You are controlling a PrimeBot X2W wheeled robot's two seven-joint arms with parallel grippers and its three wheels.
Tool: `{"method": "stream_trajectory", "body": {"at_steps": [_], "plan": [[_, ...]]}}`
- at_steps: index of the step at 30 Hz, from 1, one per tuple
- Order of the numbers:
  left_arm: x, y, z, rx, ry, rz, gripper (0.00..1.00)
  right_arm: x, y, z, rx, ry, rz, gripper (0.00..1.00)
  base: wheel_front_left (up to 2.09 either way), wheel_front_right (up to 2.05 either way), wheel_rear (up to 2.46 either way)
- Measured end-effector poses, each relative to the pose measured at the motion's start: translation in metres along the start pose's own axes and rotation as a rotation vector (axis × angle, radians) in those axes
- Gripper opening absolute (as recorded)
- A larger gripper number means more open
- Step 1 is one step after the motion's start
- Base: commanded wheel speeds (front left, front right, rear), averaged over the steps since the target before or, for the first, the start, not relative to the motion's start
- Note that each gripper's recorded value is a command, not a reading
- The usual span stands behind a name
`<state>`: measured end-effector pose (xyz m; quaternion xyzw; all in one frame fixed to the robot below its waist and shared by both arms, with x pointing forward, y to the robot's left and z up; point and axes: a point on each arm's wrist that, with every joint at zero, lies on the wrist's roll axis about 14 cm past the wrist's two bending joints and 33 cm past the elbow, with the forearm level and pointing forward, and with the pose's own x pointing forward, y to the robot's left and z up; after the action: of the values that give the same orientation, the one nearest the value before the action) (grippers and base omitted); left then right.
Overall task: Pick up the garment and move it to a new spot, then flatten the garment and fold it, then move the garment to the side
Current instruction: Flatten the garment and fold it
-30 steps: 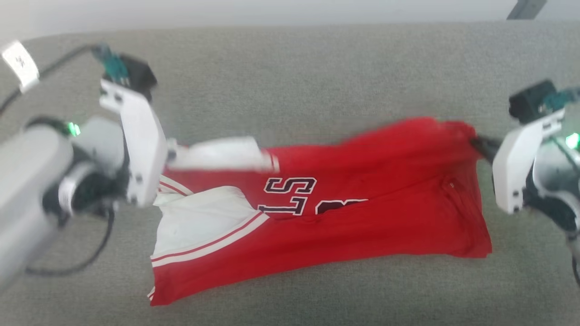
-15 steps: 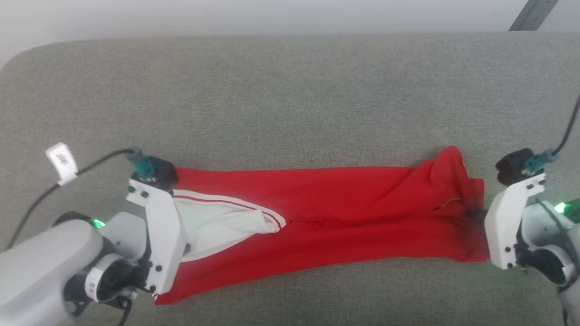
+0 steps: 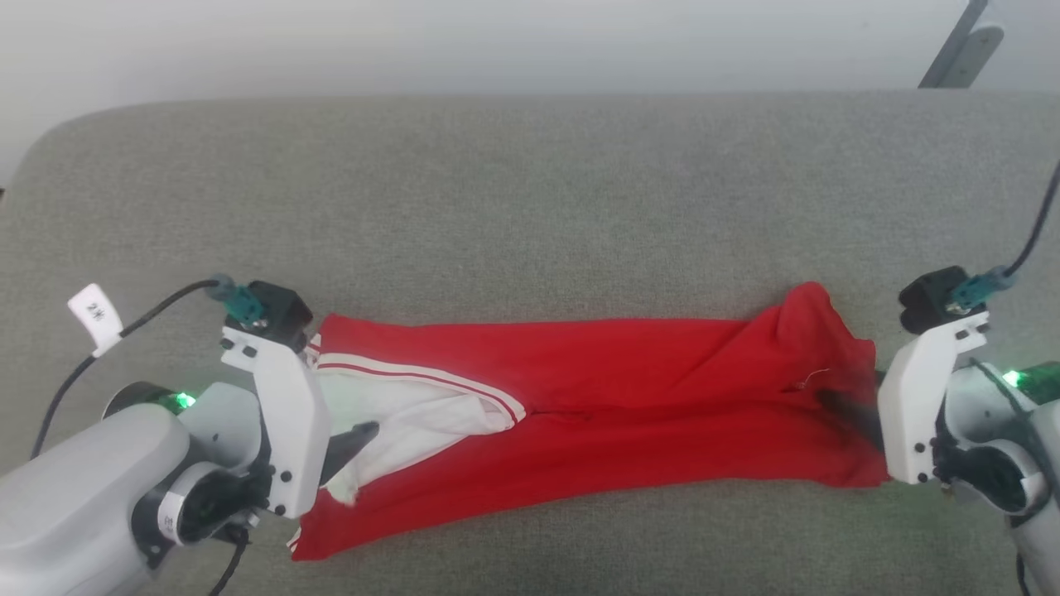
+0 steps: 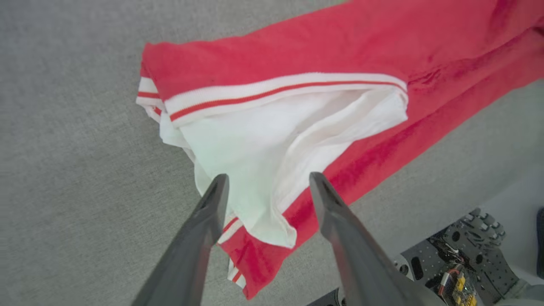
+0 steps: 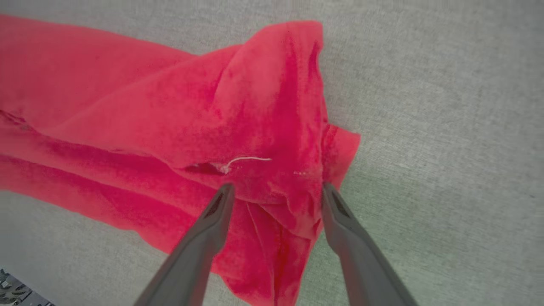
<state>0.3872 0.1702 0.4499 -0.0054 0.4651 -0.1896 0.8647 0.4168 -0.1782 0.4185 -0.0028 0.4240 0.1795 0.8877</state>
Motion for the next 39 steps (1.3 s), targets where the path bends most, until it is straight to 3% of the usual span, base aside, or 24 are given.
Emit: {"method": "stream_trajectory", "body": {"at_steps": [9,19,33,34,35,39], "plan": [[-0.018,0.005,0.028,0.035,-0.284,0.017,1.00,-0.016,-0.014,0.017,0.037,-0.057,-0.038,1.00,0.00,0.00,0.00],[-0.044,0.052,0.047,-0.021,-0.644,0.200,1.00,0.002,-0.019,-0.001,0.088,0.087,-0.047,1.00,0.00,0.00,0.00],[-0.065,0.109,0.020,-0.171,-0.824,0.437,1.00,0.045,-0.001,-0.017,0.124,0.247,0.020,1.00,0.00,0.00,0.00],[-0.068,0.110,0.022,-0.180,-0.846,0.442,1.00,0.047,0.001,-0.018,0.119,0.258,0.022,0.38,0.00,0.00,0.00],[-0.069,0.111,0.021,-0.181,-0.857,0.451,1.00,0.048,0.001,-0.019,0.112,0.264,0.024,0.00,0.00,0.00,0.00],[-0.071,0.117,0.008,-0.205,-0.876,0.489,1.00,0.053,0.010,-0.016,0.135,0.251,0.060,0.00,0.00,0.00,0.00]]}}
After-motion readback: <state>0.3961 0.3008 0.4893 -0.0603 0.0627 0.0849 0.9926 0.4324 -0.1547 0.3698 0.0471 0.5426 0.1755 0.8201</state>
